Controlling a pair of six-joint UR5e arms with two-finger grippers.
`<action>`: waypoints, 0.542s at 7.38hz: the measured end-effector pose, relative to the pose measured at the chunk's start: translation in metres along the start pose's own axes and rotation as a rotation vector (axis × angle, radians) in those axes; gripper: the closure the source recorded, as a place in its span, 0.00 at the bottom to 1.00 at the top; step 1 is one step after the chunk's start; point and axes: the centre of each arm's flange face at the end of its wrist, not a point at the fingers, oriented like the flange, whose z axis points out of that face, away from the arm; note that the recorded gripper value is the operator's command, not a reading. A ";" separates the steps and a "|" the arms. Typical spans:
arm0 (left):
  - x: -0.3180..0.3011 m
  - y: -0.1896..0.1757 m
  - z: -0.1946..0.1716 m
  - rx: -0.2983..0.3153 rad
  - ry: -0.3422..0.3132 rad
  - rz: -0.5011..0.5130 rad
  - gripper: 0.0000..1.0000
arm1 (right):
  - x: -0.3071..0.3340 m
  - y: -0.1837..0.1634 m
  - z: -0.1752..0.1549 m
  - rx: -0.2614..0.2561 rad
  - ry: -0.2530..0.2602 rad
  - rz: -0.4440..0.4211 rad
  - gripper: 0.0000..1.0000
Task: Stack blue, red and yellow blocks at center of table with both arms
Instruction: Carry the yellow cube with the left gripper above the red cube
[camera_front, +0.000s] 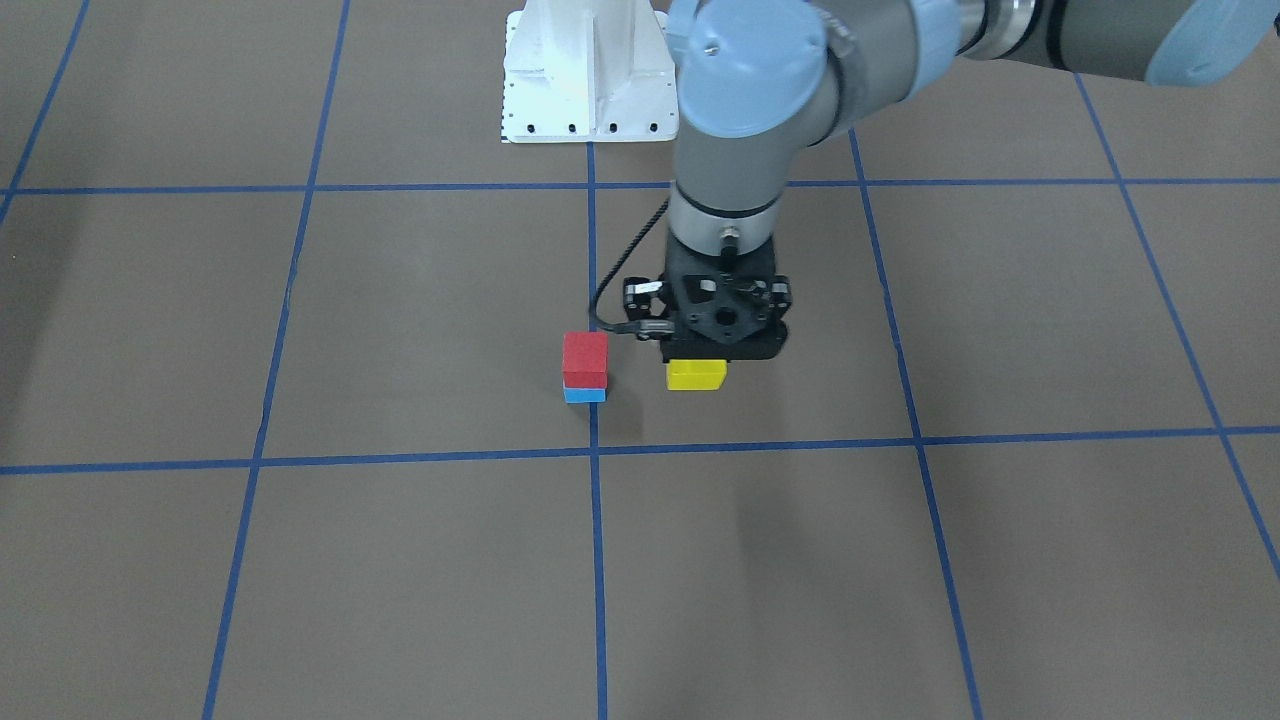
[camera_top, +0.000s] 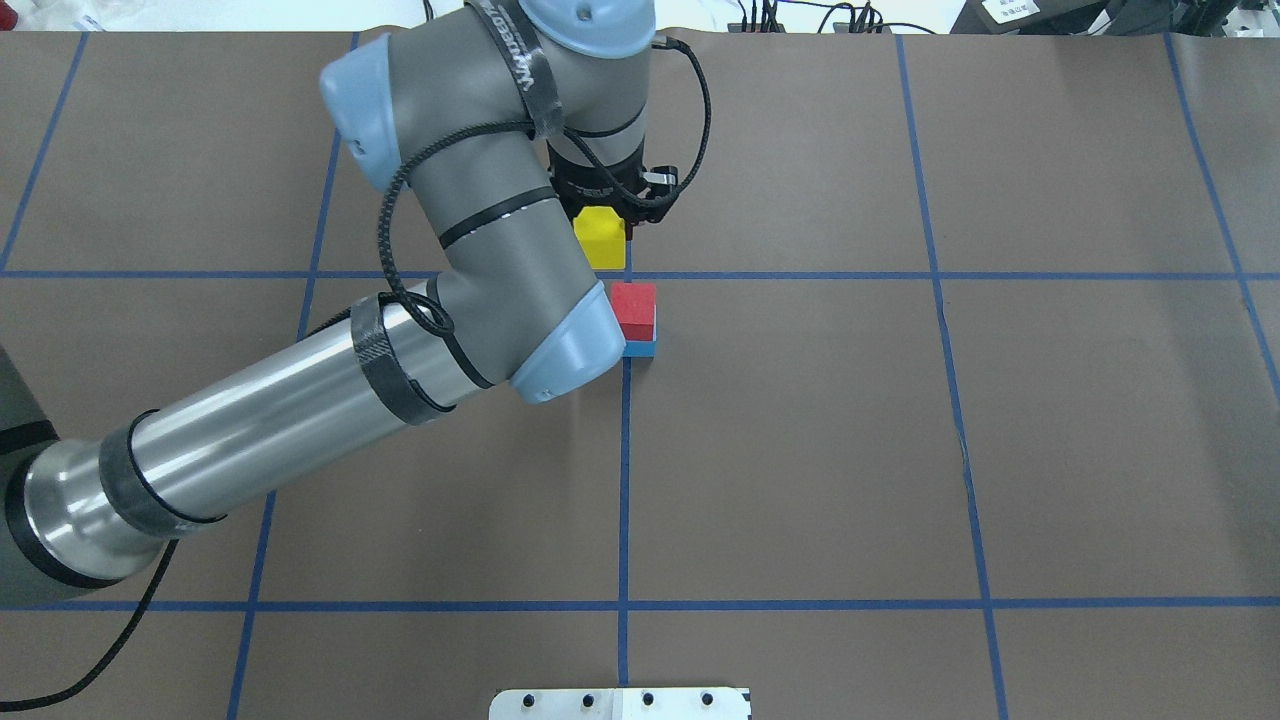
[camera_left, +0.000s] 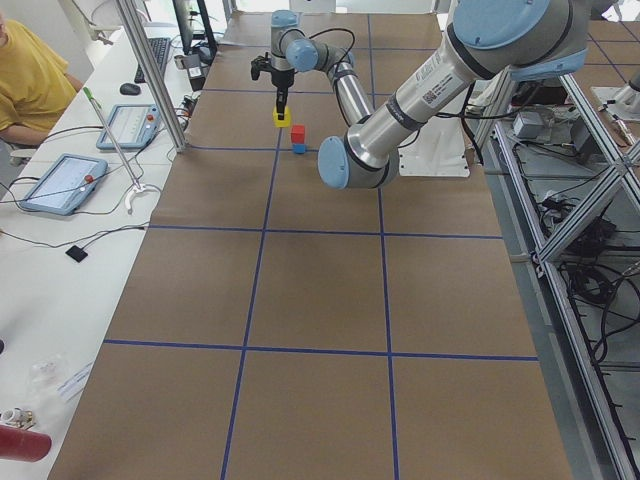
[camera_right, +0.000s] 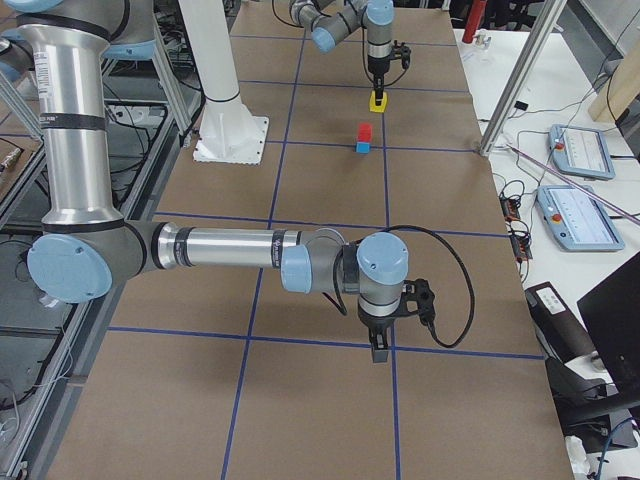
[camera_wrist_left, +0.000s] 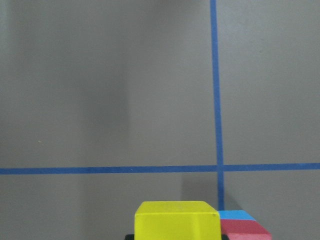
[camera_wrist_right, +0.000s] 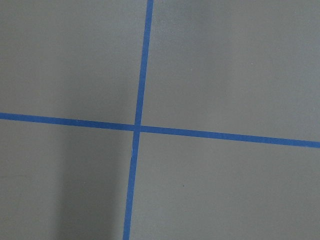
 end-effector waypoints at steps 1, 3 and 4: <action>0.016 0.015 0.009 -0.003 -0.007 0.001 1.00 | 0.000 0.000 0.000 0.000 0.000 0.001 0.00; 0.027 0.029 0.023 0.005 -0.017 0.015 1.00 | 0.000 0.000 0.000 0.000 0.000 0.001 0.00; 0.028 0.030 0.026 0.007 -0.017 0.019 1.00 | 0.000 0.000 0.000 0.000 0.000 0.000 0.00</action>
